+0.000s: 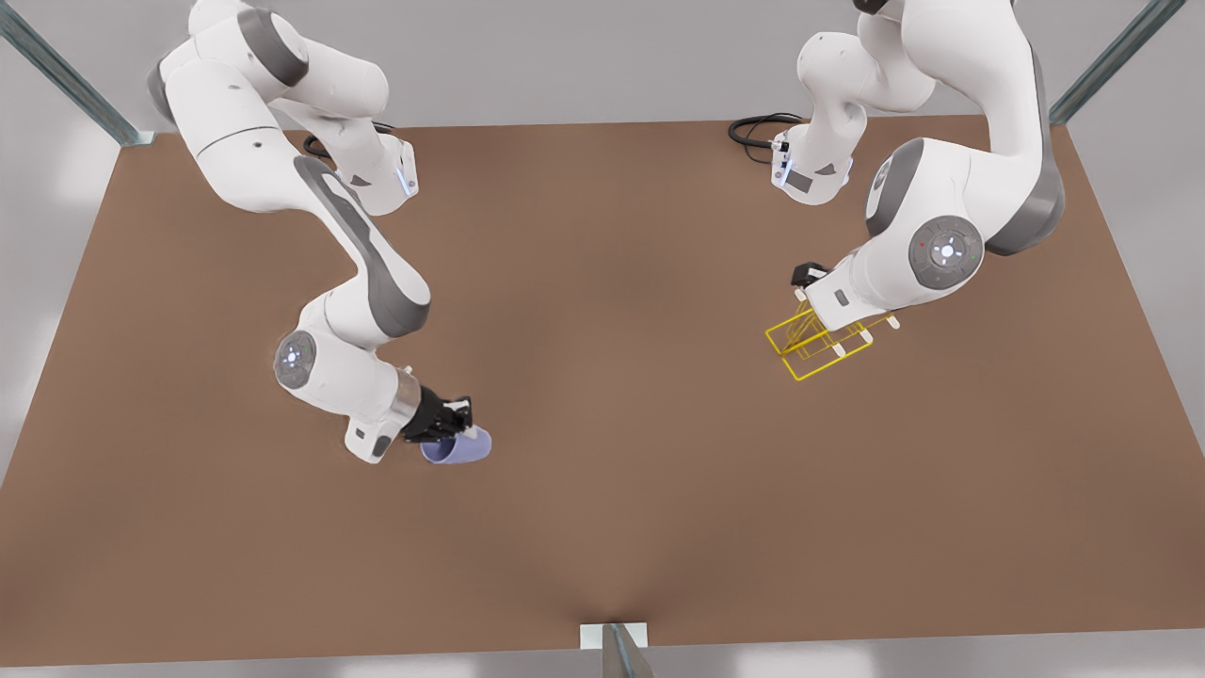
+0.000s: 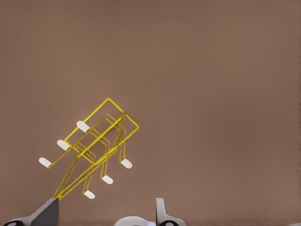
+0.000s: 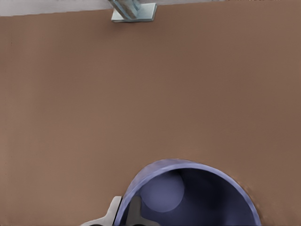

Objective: Place the cup on the cup holder

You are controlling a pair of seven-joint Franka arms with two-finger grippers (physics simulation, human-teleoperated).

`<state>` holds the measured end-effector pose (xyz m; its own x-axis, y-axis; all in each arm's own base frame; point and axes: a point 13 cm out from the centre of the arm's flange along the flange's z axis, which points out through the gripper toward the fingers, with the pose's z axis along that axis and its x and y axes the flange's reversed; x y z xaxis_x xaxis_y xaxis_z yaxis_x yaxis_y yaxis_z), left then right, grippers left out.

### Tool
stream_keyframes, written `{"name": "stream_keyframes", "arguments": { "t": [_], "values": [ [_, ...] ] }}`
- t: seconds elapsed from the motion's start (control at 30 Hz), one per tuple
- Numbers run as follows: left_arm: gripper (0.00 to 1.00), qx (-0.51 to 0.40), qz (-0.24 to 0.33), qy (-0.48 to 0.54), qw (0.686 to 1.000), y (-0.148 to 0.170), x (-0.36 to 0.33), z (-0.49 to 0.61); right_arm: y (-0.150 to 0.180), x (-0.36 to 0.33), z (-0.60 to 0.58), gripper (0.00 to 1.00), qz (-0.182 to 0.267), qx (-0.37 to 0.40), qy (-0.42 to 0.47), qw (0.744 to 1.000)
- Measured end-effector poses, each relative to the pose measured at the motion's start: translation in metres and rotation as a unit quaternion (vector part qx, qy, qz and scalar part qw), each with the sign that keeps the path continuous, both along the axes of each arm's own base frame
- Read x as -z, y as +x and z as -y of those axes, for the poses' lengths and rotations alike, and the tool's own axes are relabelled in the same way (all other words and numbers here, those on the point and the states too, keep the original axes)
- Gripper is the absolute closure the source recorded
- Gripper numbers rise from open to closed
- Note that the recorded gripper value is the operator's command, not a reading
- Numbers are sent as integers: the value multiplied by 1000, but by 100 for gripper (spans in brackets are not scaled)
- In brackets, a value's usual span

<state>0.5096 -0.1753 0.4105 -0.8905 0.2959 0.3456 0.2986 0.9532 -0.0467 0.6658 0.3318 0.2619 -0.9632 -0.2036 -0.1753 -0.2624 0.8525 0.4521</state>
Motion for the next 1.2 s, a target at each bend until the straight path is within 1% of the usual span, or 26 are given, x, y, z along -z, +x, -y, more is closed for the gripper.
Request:
{"name": "stream_keyframes", "arguments": {
  "t": [0.07, 0.13, 0.23, 0.3, 0.33, 0.4, 0.5, 0.6, 0.77, 0.93, 0.97, 1.0, 1.13, 1.2],
  "values": [
    [0, 2, 3, -7, 1000, 0, -4, 5, -3, -3, -86, 79, -13, -5, 46, 999],
    [0, 2, 16, -17, 1000, 7, -15, 11, -26, 6, -163, 79, -44, 7, 93, 995],
    [0, -7, 23, -22, 999, 13, -21, 5, -79, 24, -279, 79, -98, 36, 161, 981],
    [0, -13, 29, -28, 999, 15, -28, -2, -104, 37, -337, 79, -119, 66, 192, 972],
    [0, -21, 32, -32, 999, 17, -31, -12, -110, 43, -354, 79, -127, 85, 204, 967],
    [0, -31, 38, -27, 998, 23, -31, -28, -114, 54, -374, 79, -141, 129, 222, 956],
    [0, -31, 42, -19, 998, 26, -27, -32, -111, 83, -374, 79, -170, 197, 227, 938],
    [0, -30, 41, -15, 999, 29, -21, -32, -111, 114, -370, 79, -200, 244, 225, 922],
    [0, -31, 40, -10, 999, 33, -15, -34, -117, 143, -367, 79, -236, 283, 216, 904],
    [0, -32, 41, -8, 999, 34, -12, -35, -128, 162, -366, 79, -261, 304, 202, 894],
    [0, -32, 40, -8, 999, 35, -11, -36, -129, 164, -365, 15, -264, 308, 201, 892],
    [0, -33, 40, -7, 999, 35, -11, -36, -129, 164, -364, 0, -266, 311, 200, 890],
    [0, -33, 41, -4, 999, 36, -10, -38, -127, 170, -350, 0, -277, 324, 191, 884],
    [0, -32, 40, -2, 999, 36, -9, -39, -130, 176, -333, 0, -297, 333, 184, 876]
  ]
}}
